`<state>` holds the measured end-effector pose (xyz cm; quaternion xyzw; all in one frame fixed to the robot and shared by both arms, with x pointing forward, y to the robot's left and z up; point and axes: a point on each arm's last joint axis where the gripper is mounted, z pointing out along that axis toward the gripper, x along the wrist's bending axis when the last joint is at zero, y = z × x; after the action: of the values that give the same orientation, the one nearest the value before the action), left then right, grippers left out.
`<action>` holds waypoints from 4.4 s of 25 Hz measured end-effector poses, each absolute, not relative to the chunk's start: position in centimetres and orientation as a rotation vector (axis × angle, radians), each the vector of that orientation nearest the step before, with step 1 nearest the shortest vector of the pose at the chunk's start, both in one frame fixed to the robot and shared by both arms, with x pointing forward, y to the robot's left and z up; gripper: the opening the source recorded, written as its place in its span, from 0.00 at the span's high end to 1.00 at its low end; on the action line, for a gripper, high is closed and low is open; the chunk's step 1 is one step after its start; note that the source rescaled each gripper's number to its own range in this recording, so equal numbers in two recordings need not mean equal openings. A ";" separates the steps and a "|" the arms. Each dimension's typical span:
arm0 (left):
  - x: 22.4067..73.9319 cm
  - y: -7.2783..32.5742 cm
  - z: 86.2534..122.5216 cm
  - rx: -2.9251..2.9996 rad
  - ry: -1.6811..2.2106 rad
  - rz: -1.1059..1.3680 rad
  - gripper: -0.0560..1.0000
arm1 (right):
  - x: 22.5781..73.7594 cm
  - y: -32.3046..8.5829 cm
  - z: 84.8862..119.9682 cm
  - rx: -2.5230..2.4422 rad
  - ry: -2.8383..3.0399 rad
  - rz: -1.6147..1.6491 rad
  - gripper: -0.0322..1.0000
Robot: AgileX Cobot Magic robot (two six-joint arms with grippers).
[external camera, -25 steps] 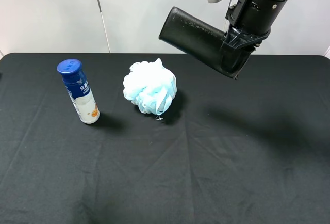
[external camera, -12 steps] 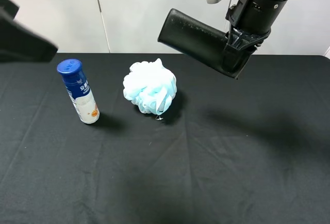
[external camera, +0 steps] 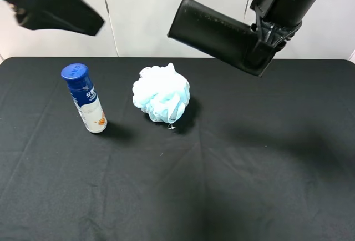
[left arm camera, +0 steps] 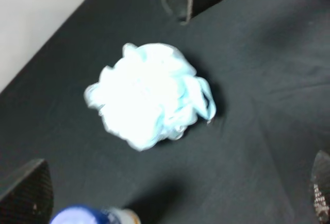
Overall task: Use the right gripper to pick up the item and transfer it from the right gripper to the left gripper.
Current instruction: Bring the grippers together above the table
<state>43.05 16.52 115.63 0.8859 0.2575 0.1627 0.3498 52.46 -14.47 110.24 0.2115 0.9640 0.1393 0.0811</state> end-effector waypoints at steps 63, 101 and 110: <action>45.2 11.4 113.3 2.187 0.347 0.055 0.26 | 48.7 -12.4 111.7 0.071 2.958 0.962 0.97; 45.3 11.3 113.4 2.170 0.350 0.074 0.89 | 48.5 -12.2 111.7 0.076 2.977 0.996 0.91; 45.3 11.3 113.4 2.169 0.332 0.077 0.92 | 48.5 -11.9 112.0 0.314 2.990 1.081 0.02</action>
<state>45.29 11.27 113.40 0.8794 0.1347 0.0314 0.4556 48.50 -11.90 111.96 0.0983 0.9355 0.3383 -0.0267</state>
